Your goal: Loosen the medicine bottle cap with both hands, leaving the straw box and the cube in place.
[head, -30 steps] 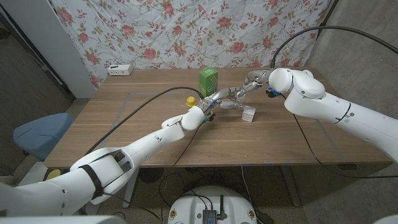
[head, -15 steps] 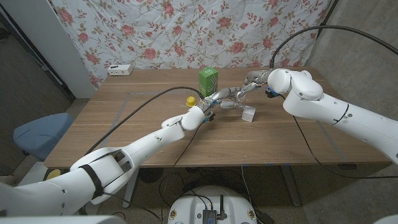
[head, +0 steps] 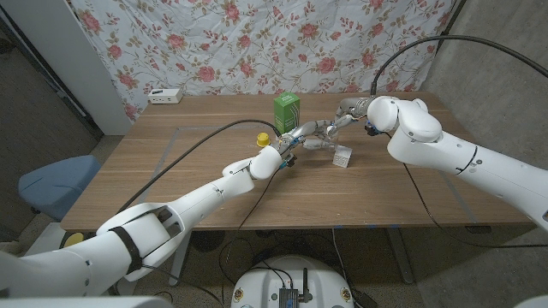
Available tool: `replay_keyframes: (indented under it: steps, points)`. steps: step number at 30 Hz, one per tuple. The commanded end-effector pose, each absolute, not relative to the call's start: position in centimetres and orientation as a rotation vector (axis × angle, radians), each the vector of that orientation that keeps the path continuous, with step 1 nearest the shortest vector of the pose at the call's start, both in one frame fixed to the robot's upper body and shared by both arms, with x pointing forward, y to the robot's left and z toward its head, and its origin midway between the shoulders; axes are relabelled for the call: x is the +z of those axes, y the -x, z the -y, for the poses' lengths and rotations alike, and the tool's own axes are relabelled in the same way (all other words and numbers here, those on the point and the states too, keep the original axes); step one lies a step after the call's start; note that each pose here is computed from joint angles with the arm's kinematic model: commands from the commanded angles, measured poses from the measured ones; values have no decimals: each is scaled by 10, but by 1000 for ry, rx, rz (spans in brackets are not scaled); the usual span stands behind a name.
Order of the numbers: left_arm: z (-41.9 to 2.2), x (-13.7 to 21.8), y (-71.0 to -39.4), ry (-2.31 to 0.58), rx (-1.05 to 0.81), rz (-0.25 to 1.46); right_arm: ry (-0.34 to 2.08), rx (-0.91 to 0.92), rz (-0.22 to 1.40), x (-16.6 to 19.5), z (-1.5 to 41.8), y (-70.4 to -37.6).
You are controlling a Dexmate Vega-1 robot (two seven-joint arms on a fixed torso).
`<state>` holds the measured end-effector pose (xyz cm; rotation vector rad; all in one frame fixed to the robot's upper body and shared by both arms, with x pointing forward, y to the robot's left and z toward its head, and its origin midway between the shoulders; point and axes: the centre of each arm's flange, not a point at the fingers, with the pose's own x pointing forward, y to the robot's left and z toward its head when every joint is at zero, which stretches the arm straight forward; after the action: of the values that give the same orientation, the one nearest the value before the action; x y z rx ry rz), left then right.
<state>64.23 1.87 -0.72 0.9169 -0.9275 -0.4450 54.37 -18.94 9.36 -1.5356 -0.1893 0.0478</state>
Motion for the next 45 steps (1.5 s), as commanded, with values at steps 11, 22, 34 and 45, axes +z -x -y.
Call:
replay_keyframes:
  steps: [11, 22, 34, 45]
  points:
    - [-20, -8, -644, -915, -448, 920, 1531, 29, 212, 91, 187, -544]
    - [-20, -7, -645, -914, -452, 918, 1518, 45, 227, 92, 187, -546]
    - [-19, -5, -648, -915, -457, 917, 1475, 86, 240, 93, 190, -549]
    - [-19, -5, -648, -914, -456, 916, 1450, 98, 250, 94, 192, -549]
